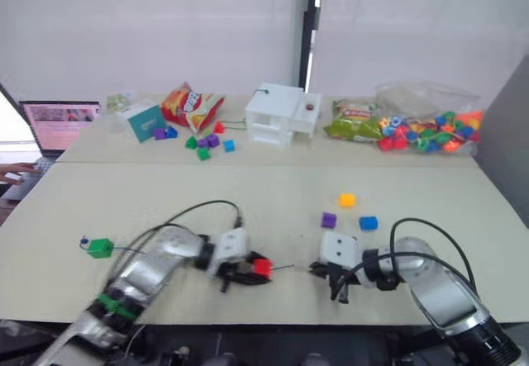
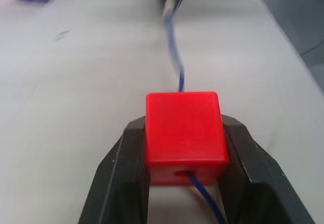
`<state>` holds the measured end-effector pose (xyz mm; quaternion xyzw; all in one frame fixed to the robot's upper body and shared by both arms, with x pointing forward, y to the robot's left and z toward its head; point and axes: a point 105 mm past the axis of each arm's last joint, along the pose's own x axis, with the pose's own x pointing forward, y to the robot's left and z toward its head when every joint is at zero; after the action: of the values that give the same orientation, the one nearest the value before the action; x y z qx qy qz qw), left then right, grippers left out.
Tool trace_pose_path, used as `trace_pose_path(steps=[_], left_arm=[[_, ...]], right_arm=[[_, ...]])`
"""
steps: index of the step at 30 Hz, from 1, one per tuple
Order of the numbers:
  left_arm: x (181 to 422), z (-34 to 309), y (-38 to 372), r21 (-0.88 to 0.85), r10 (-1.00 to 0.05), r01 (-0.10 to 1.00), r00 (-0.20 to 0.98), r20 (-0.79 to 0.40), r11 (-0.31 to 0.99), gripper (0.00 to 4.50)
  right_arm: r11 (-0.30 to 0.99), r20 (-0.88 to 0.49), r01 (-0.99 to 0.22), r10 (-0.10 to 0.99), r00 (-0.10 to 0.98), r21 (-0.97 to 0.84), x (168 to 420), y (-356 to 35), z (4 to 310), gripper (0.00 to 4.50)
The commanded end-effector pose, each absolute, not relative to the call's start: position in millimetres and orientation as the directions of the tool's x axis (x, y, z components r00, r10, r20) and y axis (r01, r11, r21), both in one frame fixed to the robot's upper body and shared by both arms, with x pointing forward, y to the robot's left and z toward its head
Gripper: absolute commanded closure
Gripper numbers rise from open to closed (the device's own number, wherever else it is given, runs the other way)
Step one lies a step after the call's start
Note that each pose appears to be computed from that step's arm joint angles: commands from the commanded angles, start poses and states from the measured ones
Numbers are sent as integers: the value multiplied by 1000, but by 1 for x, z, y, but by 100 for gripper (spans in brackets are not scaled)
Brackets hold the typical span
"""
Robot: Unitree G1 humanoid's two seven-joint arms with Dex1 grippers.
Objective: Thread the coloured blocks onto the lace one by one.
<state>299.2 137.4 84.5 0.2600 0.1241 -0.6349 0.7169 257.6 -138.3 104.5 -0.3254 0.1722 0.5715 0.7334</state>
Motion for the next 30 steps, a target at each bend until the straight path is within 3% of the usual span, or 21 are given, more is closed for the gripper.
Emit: trace_pose_path(steps=[1,7,12,16,18,23,26,30], left_arm=[[304,79,211,223,-742,965,248,-622,136,330],[302,92,299,255,-570,949,315,-759,184,330],[296,90,314,267,-527,953,301,-795,142,330],[300,94,311,280,-554,949,314,-771,147,330],[309,110,298,230,-640,951,308,-704,204,228],[316,137,277,187,-691,962,272,-669,198,72],[313,158,243,154,-771,975,219,-597,157,72],[287,156,193,65,-848,997,74,-525,46,72]], right_arm=[[100,-616,-947,738,276,-305,253,-133,119,450],[88,-618,-948,739,269,-307,254,-131,122,450],[87,-621,-947,735,270,-309,257,-132,122,450],[85,-626,-947,732,270,-310,259,-133,122,450],[84,-626,-948,732,268,-308,259,-132,121,450],[81,-632,-952,731,258,-295,258,-131,120,450],[82,-636,-952,727,261,-297,259,-131,119,450],[84,-640,-950,721,266,-300,260,-130,117,450]])
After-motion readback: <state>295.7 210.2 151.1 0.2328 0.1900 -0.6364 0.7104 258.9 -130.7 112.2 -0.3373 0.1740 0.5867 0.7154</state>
